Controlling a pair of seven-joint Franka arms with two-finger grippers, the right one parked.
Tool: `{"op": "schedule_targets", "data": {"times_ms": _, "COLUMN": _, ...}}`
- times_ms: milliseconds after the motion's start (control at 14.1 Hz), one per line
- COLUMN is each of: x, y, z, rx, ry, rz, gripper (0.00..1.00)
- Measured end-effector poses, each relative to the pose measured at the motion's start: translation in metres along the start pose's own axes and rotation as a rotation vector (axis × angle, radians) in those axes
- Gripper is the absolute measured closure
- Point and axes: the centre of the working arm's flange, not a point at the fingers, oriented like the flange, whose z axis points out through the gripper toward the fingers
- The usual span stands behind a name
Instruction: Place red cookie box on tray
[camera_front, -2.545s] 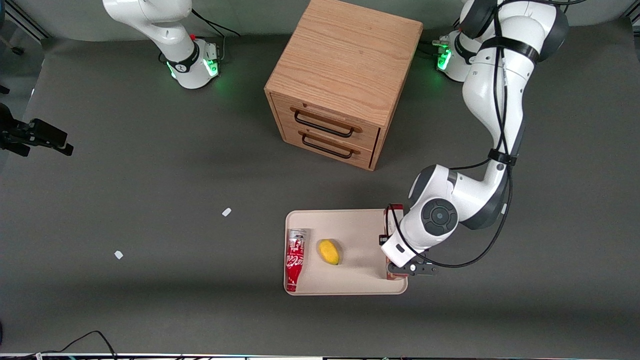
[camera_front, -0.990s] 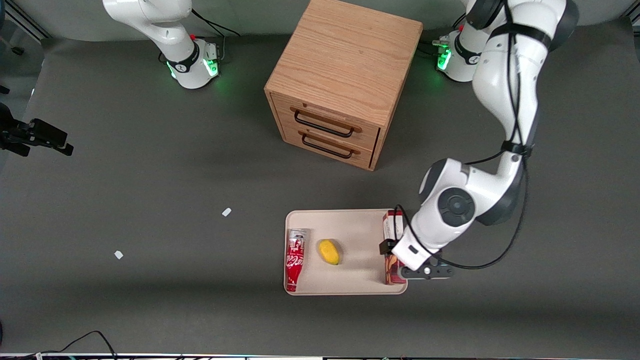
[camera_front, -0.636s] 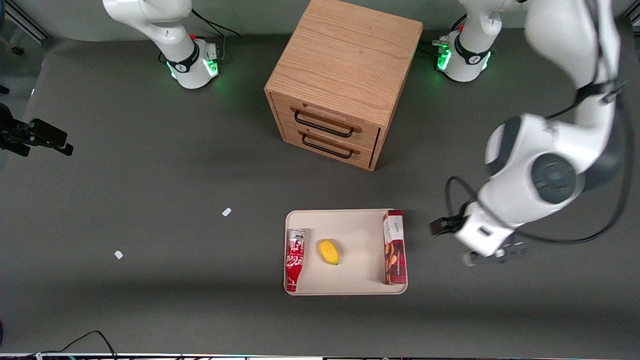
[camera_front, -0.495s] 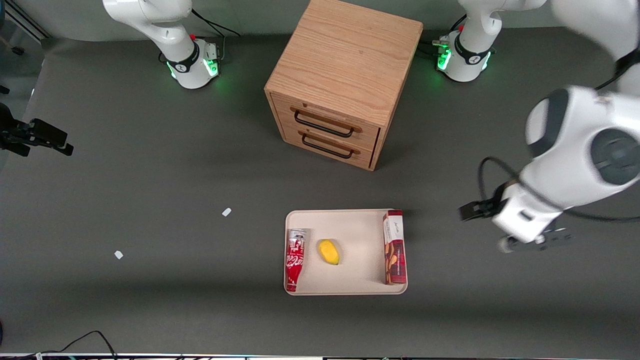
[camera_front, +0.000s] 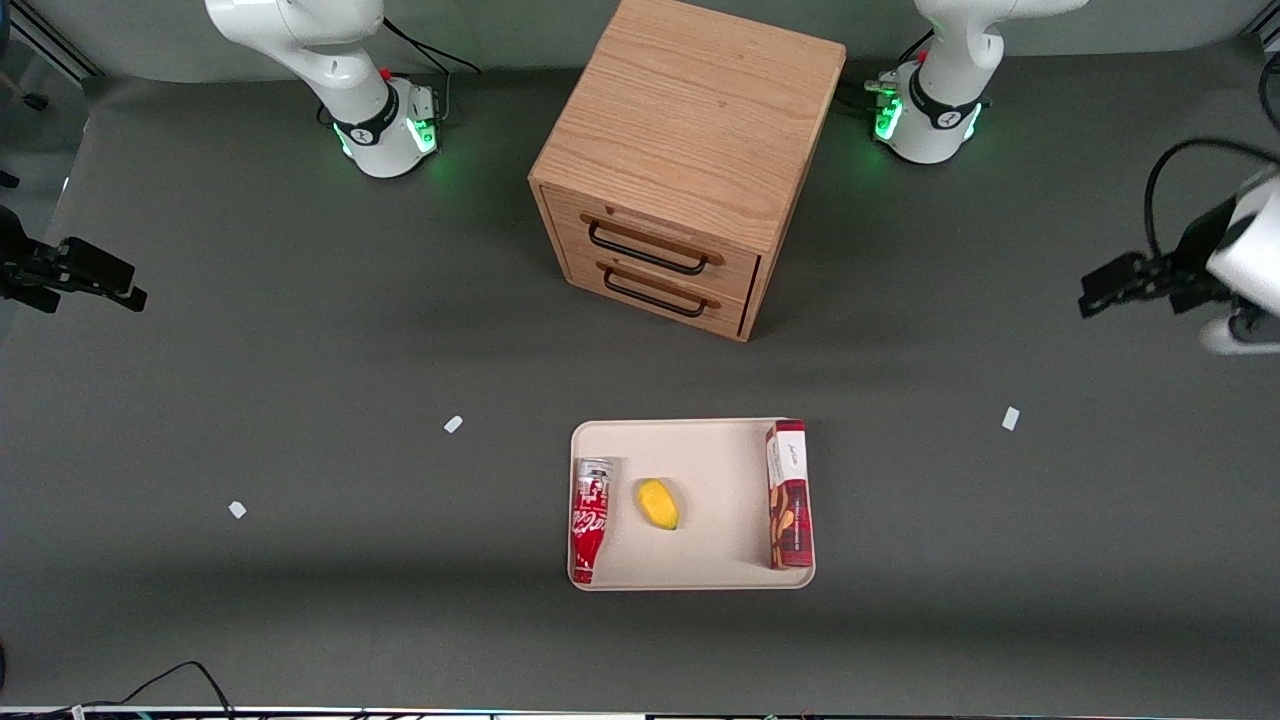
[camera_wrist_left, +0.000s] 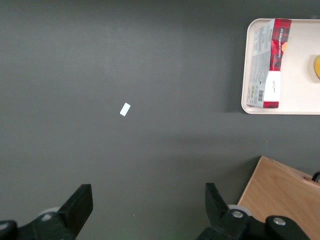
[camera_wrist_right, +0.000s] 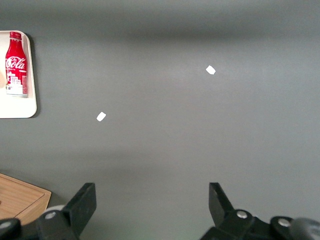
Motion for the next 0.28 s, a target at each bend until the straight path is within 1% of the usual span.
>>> {"op": "schedule_targets", "data": {"times_ms": 141, "x": -0.022, "y": 0.000, "z": -0.013, "rx": 0.004, "ry": 0.015, "rz": 0.017, "gripper": 0.00}}
{"op": "schedule_targets", "data": {"times_ms": 283, "x": -0.030, "y": -0.006, "z": -0.016, "rx": 0.005, "ry": 0.016, "rz": 0.033, "gripper": 0.00}}
